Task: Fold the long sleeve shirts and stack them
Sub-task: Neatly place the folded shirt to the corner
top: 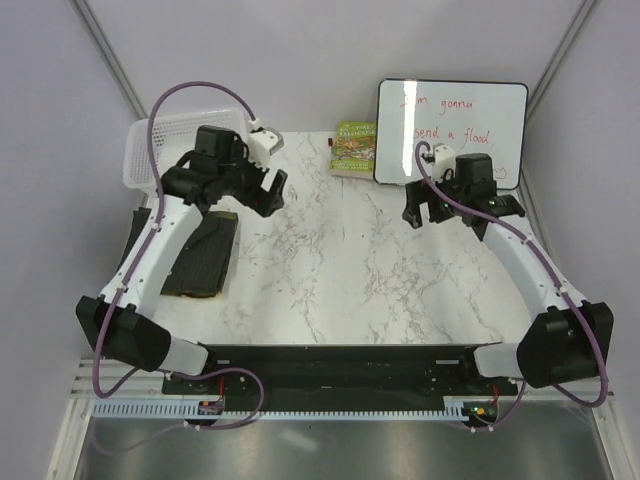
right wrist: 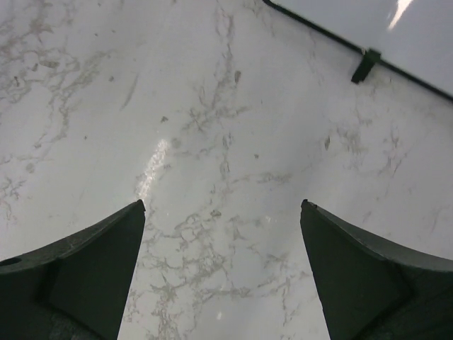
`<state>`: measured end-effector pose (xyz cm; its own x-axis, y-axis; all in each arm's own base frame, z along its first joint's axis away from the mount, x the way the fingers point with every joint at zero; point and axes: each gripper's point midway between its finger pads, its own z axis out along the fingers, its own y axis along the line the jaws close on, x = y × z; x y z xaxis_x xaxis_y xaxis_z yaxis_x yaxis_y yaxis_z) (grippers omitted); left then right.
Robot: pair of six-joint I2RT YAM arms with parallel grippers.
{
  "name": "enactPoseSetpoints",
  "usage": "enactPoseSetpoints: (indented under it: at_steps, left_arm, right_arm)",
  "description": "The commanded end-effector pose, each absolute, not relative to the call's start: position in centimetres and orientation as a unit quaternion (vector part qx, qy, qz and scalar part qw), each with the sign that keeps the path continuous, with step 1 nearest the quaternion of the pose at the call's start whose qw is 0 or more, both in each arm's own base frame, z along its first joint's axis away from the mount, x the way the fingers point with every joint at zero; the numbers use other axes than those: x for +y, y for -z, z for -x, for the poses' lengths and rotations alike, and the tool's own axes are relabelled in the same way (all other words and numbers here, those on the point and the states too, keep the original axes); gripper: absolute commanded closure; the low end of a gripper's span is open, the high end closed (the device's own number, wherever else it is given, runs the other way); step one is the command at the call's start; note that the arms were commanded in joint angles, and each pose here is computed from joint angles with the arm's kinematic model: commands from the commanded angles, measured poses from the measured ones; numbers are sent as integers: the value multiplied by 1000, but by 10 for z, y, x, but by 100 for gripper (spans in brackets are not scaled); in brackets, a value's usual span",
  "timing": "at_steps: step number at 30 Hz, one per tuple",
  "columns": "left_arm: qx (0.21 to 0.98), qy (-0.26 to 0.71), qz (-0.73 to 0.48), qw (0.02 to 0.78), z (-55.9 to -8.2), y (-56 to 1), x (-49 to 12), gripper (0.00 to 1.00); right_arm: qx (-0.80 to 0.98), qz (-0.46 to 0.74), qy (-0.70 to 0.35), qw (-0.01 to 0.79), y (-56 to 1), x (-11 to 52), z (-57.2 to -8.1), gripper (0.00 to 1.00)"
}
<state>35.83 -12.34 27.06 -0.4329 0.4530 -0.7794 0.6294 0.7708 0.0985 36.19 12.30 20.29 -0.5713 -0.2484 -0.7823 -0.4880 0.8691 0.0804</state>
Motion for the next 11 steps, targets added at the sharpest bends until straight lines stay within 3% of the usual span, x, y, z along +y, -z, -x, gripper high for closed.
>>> enactPoseSetpoints:
  at_steps: [1,11]
  left_arm:
    - [876,198,-262,354,-346,-228,-174,0]
    - [886,205,-248,335,-348,-198,-176,1]
  right_arm:
    - [897,152,-180,375,-156,108,-333,2]
    - [896,164,-159,381,-153,96,-325,2]
